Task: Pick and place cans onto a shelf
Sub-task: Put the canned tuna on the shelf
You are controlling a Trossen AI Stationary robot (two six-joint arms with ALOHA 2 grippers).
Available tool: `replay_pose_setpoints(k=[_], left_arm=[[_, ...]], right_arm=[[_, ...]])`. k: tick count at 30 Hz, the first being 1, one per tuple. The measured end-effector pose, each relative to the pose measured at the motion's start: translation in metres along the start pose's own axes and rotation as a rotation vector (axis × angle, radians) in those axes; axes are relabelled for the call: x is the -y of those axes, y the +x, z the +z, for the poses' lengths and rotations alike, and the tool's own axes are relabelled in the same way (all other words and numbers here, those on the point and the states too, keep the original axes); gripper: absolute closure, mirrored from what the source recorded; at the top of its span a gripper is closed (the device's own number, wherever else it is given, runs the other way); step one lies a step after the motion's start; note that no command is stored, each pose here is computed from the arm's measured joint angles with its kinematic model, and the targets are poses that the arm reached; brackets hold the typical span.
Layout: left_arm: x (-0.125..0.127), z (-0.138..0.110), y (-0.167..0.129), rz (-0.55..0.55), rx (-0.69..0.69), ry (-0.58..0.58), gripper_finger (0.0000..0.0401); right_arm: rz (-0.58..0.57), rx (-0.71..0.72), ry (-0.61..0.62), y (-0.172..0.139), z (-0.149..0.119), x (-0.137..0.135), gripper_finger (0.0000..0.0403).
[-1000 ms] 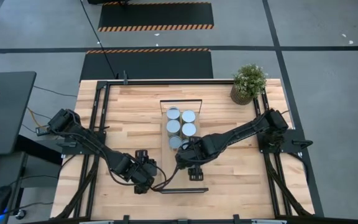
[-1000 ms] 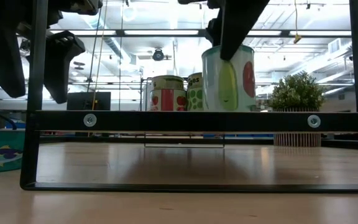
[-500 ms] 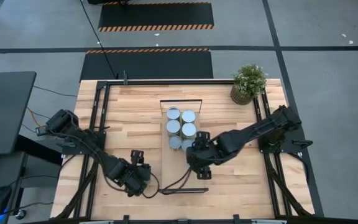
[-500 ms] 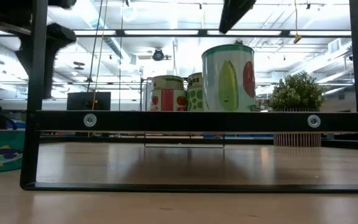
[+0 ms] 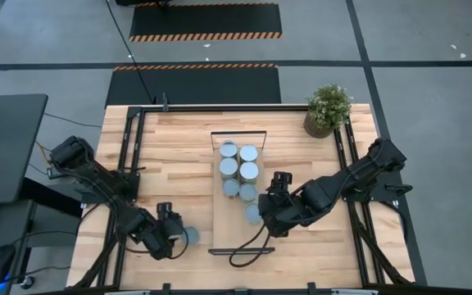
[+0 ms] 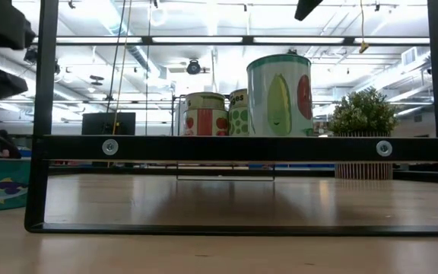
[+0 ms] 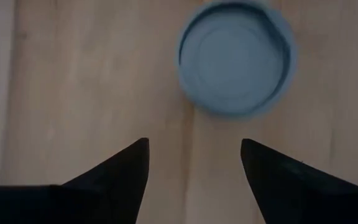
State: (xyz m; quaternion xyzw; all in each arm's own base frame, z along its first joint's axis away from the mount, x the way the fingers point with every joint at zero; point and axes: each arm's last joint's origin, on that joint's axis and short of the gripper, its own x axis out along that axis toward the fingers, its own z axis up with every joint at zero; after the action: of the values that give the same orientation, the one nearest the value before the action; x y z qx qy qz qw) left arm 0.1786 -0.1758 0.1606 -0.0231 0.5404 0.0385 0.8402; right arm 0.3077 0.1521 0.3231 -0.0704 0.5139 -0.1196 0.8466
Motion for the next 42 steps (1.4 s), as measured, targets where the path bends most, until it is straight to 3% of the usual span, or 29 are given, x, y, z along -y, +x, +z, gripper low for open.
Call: replay_pose_setpoints(k=[7,12,17,26,36,42], left_arm=[[0.007,0.000,0.014,-0.059,0.054,-0.050,0.0087],[0.012,0.002,0.020,-0.072,0.083,-0.015,0.0031],[0.017,0.005,0.026,-0.061,0.147,0.036,0.0011],[0.014,0.014,0.034,-0.039,0.191,0.018,0.0029],[0.014,0.018,0.032,-0.053,0.179,0.006,0.0109],[0.018,0.038,0.016,-0.007,0.126,0.060,0.0108]], right_arm=[[0.013,0.025,0.030,0.000,0.003,-0.001,0.0051],[0.013,0.025,0.045,0.000,0.003,-0.001,0.0051],[0.014,0.025,0.046,0.000,0.003,-0.001,0.0051],[0.013,0.026,0.049,0.000,0.003,-0.001,0.0051],[0.008,0.029,0.057,0.000,0.003,-0.002,0.0051],[0.008,0.029,0.064,0.000,0.003,-0.002,0.0051]])
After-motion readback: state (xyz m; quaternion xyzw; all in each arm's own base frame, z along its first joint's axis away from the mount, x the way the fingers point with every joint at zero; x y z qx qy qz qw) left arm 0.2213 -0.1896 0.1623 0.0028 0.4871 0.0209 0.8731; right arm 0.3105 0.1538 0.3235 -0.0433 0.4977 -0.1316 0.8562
